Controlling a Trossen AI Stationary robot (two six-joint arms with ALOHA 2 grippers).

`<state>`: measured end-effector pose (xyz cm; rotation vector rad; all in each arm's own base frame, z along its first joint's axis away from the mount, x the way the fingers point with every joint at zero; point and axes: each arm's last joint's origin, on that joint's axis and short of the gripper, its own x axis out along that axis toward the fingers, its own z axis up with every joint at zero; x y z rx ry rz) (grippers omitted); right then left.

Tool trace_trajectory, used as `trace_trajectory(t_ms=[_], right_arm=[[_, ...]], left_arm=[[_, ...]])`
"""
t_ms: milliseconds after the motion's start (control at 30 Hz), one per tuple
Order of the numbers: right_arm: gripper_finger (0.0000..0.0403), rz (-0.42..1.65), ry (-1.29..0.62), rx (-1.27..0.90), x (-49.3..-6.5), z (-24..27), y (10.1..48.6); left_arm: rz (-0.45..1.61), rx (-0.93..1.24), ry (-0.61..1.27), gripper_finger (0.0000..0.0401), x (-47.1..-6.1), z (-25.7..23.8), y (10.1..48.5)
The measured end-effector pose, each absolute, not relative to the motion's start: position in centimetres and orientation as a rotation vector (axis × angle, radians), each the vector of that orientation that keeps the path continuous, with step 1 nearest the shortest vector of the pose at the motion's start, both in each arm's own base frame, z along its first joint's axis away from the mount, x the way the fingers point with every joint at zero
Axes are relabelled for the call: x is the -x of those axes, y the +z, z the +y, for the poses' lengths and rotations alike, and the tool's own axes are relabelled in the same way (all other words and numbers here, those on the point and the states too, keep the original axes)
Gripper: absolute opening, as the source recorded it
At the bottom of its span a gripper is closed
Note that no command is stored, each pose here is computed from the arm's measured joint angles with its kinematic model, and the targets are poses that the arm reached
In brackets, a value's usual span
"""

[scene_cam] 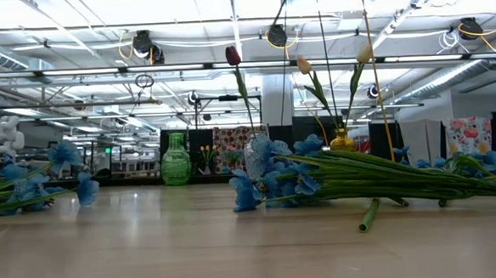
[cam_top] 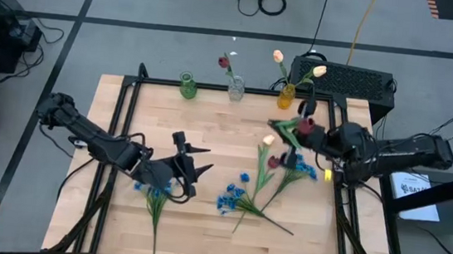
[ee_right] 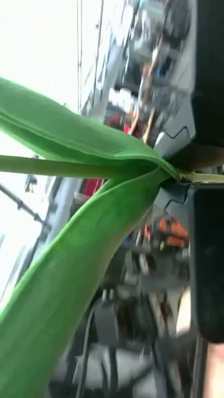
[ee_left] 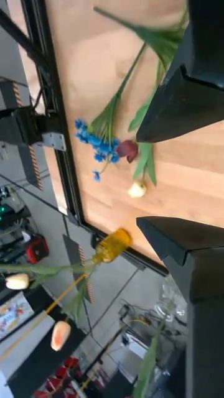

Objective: Sort flowers into vase by color
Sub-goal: Put the left red tulip into the transparent vase

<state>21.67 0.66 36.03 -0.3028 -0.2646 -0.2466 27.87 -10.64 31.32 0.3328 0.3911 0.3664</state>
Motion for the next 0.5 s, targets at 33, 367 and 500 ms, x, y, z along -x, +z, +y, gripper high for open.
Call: trace_trajectory(t_ms=[33,367,500], right_arm=[[0.001,-0.266,-0.276,0.31,-21.8,0.1,36.0],[0.001,-0.268,-0.535,0.301,-24.7,-7.1,34.0],[0.001,-0.267,-0.513,0.222,-25.8,-10.3,32.1]], left_arm=[[0.398,-0.334,0.375,0.0212,-27.9,-10.4,31.2],[0.49,-0.373,0.407,0.0212,-28.5,-7.5,29.2],[0.509,-0.37,0.434,0.0212,-28.7,-6.5,28.9]])
